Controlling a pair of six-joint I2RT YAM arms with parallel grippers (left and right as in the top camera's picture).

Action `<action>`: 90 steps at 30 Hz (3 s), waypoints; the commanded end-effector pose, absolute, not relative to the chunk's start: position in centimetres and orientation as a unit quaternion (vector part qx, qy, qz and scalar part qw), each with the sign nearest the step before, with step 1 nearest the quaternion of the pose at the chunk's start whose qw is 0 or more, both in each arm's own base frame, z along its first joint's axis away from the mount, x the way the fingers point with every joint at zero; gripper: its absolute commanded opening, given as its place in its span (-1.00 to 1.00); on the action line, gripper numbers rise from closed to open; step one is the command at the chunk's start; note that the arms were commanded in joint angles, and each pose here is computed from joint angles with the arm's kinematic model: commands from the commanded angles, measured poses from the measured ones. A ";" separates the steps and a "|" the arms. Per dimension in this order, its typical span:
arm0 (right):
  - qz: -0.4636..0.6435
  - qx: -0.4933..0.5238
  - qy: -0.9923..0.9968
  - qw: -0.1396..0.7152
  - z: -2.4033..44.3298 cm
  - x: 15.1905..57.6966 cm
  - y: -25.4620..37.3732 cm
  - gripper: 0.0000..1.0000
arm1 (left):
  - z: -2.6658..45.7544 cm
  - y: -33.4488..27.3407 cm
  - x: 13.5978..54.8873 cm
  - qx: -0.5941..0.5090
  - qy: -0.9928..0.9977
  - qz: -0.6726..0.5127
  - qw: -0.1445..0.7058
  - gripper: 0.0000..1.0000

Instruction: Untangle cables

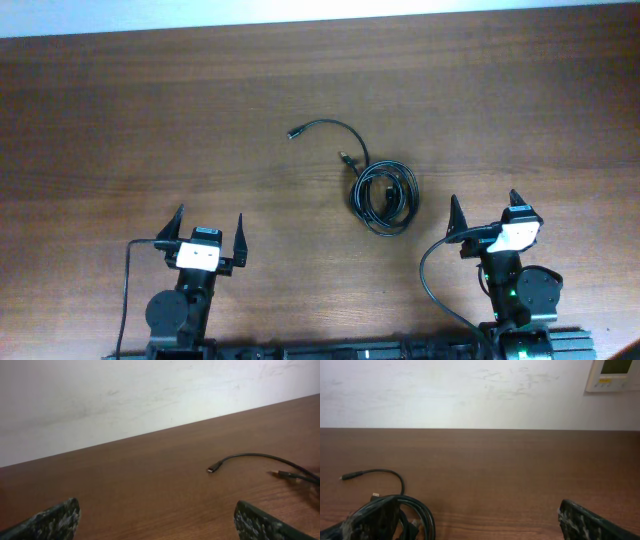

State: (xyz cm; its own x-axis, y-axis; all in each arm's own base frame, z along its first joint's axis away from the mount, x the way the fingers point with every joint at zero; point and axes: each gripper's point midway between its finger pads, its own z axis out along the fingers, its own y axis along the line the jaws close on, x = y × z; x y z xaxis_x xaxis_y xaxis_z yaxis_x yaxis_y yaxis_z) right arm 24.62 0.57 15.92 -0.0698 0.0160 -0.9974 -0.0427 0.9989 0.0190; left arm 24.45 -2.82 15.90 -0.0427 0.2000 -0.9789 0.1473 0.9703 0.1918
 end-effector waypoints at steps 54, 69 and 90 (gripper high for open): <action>0.042 0.014 0.826 0.562 16.2 27.1 0.6 0.97 | 19.0 -2.7 27.0 0.073 0.819 -0.020 0.569 0.97; 0.053 0.027 0.950 0.306 15.0 30.8 0.9 0.97 | 17.0 -6.9 30.1 0.110 0.933 -0.138 0.313 0.97; 0.087 0.016 0.949 0.302 15.0 30.7 2.1 0.98 | 8.7 -29.0 39.9 0.329 0.874 -0.208 0.290 0.73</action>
State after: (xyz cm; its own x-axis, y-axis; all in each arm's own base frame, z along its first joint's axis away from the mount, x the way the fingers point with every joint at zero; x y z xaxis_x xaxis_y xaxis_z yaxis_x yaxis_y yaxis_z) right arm 30.24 2.05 14.19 -0.8270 0.0729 -0.5574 -0.0237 0.9862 0.1641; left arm 42.05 -24.74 11.78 -0.6248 0.3921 -0.6752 0.5912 0.8025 -0.0810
